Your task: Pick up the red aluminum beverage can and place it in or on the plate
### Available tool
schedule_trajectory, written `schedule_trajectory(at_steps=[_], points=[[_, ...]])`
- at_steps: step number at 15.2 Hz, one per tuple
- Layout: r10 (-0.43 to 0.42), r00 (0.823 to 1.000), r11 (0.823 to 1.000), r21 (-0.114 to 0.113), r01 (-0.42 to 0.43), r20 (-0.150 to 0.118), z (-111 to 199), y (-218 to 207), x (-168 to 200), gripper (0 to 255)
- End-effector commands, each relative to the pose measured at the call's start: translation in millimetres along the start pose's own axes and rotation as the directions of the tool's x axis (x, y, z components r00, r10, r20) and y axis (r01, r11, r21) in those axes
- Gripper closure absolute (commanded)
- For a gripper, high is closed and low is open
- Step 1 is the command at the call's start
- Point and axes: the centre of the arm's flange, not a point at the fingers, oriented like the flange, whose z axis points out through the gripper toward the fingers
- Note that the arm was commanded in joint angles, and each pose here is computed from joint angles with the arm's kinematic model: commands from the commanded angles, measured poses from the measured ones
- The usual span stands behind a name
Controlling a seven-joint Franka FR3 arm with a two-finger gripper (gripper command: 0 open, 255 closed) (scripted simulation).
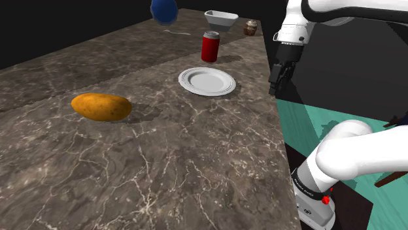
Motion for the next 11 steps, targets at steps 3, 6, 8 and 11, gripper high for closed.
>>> schedule_trajectory(at_steps=[3, 6, 8, 11], points=[[-0.014, 1.0, 1.0, -0.013, 0.014, -0.012, -11.9, -1.1, 21.7, 0], [-0.036, 0.999, 0.999, -0.032, 0.035, -0.03, -30.1, -3.6, 53.9, 0], [-0.05, 0.998, 0.998, -0.046, 0.048, -0.041, -42.5, -5.9, 75.1, 0], [-0.072, 0.996, 0.996, -0.066, 0.068, -0.058, -61.6, -10.1, 106.7, 0]])
